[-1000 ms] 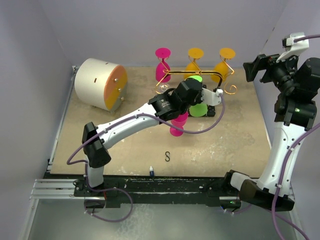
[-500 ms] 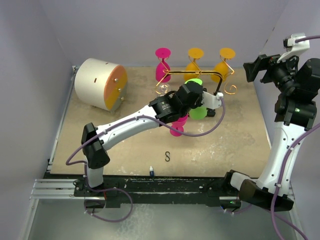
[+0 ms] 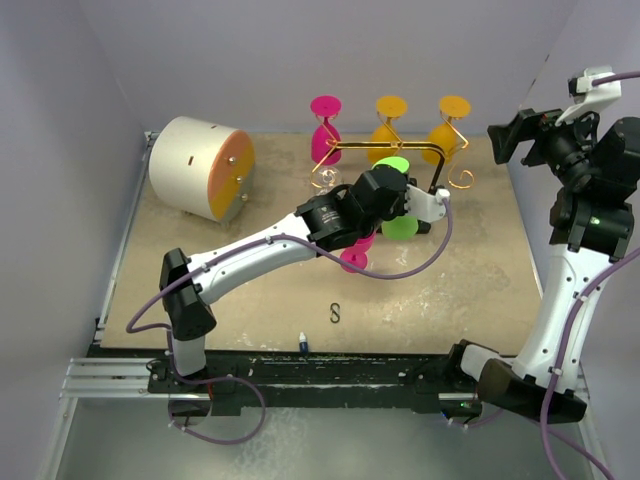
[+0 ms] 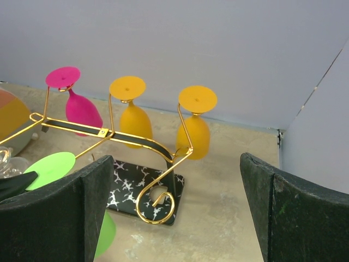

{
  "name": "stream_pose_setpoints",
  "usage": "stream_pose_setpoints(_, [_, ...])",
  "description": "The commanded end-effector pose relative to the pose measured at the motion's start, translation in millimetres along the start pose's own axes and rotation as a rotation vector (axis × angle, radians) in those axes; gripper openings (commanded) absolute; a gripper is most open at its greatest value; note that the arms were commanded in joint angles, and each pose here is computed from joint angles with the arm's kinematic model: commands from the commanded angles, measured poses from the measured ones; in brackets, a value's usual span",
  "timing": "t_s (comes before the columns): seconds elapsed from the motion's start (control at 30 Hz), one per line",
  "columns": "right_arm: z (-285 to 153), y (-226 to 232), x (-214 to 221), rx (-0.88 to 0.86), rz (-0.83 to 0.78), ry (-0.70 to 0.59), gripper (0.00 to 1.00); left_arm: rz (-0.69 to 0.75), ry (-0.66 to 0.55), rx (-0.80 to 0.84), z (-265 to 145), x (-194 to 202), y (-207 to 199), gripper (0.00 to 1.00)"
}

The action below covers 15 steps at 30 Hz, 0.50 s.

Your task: Place the wine glass upside down on the wine glass rack

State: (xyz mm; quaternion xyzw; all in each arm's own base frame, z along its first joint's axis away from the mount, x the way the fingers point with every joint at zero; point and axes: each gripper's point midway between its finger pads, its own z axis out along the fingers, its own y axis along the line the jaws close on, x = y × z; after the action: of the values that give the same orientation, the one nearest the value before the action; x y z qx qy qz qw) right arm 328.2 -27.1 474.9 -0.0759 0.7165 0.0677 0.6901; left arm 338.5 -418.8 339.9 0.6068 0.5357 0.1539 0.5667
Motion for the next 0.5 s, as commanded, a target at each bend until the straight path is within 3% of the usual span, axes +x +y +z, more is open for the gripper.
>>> stream_pose_setpoints(0.0, [-6,8,-17,-0.023,-0.020,-0.062,1.00,-0.030,-0.073,-0.080,-14,-19,31,0.00])
stream_pose_setpoints(0.47, [-9,9,-19,-0.023,-0.022,-0.067,1.00,0.011,-0.091,-0.069,11,-30,17,0.00])
